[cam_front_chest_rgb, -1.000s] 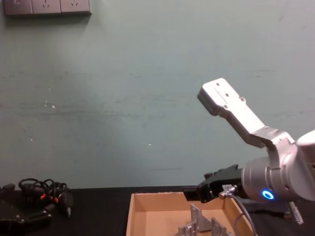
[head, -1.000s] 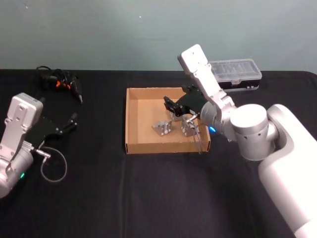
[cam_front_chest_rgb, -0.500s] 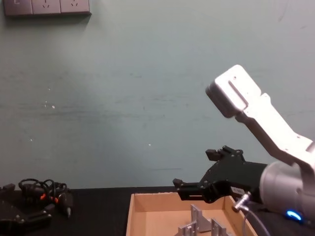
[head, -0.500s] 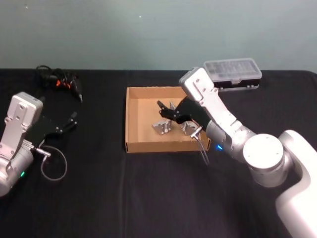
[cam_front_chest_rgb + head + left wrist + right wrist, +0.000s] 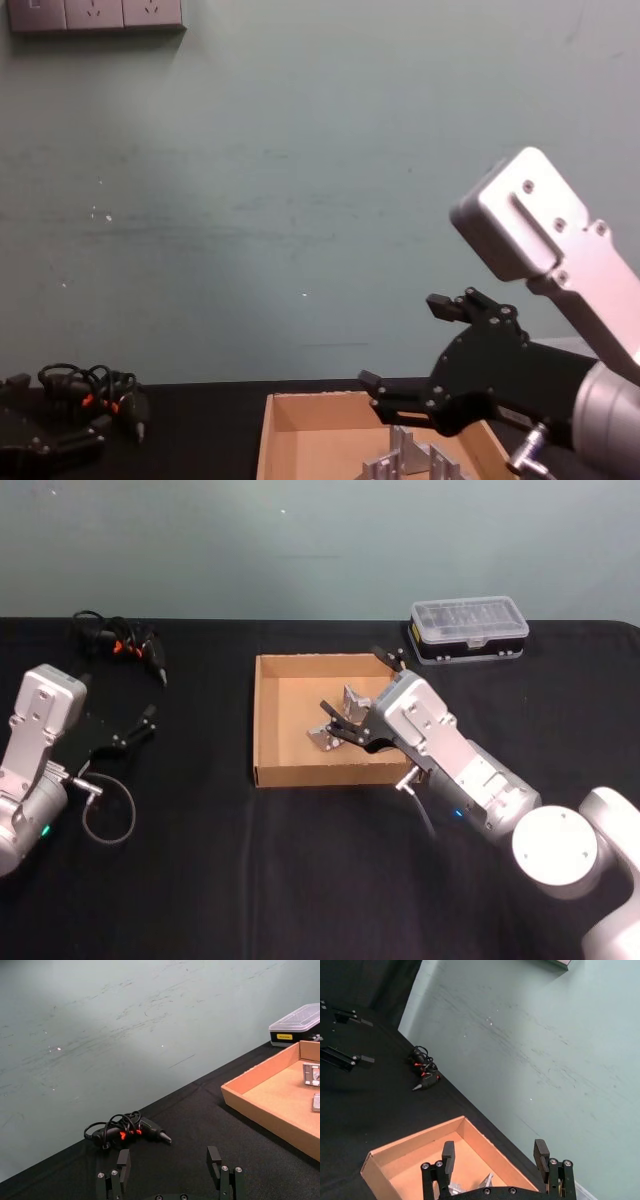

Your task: Use one hand to pick up the angle iron from the table and place it into the box.

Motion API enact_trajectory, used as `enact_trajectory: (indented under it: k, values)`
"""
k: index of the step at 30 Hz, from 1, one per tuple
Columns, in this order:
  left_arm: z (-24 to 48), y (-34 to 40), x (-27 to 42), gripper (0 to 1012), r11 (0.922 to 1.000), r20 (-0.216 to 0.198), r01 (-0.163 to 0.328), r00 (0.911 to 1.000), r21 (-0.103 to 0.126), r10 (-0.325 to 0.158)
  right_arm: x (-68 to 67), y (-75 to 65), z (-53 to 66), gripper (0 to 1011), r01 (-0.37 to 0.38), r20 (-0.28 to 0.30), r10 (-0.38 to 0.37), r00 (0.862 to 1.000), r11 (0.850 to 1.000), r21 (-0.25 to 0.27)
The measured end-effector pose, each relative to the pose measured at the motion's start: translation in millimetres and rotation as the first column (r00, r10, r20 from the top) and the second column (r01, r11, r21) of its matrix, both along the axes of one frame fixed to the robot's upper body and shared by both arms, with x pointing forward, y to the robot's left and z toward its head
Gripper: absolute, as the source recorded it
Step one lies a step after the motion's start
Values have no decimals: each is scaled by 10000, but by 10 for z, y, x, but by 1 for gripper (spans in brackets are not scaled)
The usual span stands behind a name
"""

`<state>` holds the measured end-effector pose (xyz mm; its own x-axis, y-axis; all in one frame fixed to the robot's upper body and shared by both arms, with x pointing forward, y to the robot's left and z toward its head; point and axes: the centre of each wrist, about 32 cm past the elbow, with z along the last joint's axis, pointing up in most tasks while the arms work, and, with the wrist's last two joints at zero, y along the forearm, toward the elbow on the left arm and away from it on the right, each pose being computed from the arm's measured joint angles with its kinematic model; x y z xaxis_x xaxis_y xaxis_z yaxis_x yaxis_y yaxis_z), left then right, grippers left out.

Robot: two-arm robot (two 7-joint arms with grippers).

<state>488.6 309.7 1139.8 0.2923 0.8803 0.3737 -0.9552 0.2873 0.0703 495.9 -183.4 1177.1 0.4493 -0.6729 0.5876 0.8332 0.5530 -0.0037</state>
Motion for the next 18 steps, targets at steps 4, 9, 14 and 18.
enact_trajectory:
  k: [4, 9, 14, 18]
  values:
    - [0, 0, 0, 1000, 10000, 0, 0, 10000, 0, 0, -45, -39, -29, 1000, 53, -15, -53, 10000, 10000, 42]
    - [0, 0, 0, 1000, 10000, 1, 0, 10000, 0, 0, -79, -74, -53, 1000, 122, -37, -122, 9999, 9999, 93]
    - [0, 0, 0, 1000, 10000, 1, 0, 10000, 0, 0, -70, -68, -45, 1000, 110, -19, -109, 9999, 9999, 103]
    - [0, 0, 0, 1000, 10000, 1, 0, 10000, 0, 0, -65, -64, -43, 1000, 101, -22, -101, 9999, 9999, 103]
